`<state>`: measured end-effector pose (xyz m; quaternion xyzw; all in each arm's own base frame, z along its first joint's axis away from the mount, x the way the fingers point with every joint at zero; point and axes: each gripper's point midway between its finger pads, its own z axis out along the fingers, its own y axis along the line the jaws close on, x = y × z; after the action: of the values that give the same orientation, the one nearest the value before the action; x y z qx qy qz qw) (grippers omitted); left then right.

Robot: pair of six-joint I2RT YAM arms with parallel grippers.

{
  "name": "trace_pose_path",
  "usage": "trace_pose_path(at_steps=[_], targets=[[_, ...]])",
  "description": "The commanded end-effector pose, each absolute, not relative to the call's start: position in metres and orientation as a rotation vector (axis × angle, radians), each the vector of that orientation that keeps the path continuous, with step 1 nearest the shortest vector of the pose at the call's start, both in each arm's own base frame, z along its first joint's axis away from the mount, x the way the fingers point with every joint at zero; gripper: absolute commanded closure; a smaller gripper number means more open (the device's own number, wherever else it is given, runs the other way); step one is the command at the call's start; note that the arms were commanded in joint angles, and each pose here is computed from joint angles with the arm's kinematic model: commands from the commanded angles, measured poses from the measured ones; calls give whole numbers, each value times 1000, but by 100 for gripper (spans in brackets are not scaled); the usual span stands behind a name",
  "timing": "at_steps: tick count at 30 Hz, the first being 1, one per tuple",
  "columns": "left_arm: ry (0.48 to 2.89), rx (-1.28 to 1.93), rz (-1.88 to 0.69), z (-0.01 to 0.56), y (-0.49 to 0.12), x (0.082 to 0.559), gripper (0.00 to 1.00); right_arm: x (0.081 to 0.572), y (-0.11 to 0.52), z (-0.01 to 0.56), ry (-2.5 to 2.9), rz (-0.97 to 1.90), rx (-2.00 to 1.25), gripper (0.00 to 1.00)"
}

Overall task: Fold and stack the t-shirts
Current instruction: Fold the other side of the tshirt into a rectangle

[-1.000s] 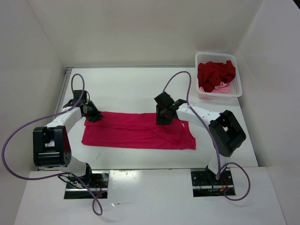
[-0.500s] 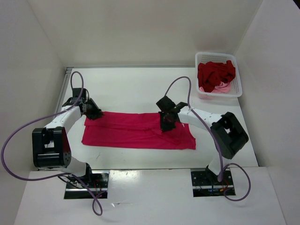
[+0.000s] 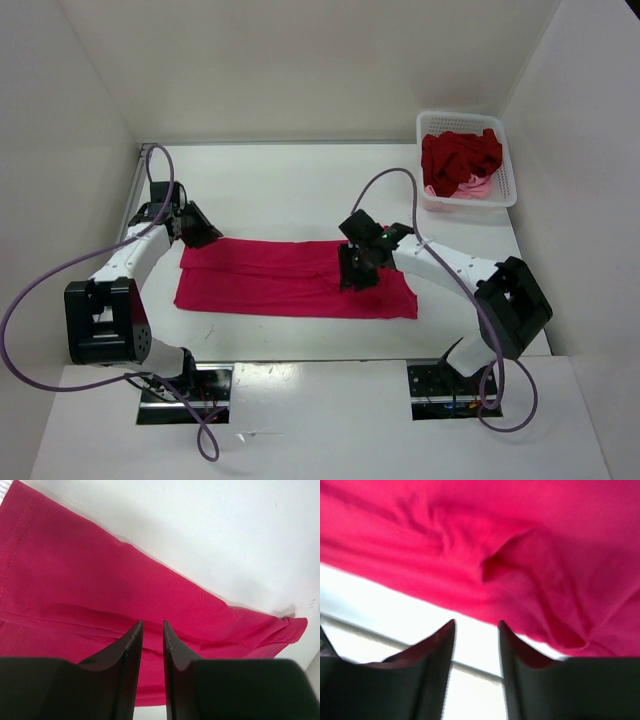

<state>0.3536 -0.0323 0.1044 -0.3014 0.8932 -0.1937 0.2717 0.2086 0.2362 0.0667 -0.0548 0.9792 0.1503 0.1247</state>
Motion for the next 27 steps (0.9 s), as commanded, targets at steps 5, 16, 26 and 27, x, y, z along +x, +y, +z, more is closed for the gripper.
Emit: trace_pose_path(at_steps=[5,16,26,27], targets=[[2377,-783,-545,114,-35,357,71,261,251,82,2743,436,-127,37],[2393,-799,-558,105,-37,349,71,255,251,49,2786,278,-204,73],[2368,-786,-562,116,-37,350,71,207,248,76,2830,337,-286,99],[2368,-786,-562,116,-37,350,71,197,250,76,2848,359,-298,99]])
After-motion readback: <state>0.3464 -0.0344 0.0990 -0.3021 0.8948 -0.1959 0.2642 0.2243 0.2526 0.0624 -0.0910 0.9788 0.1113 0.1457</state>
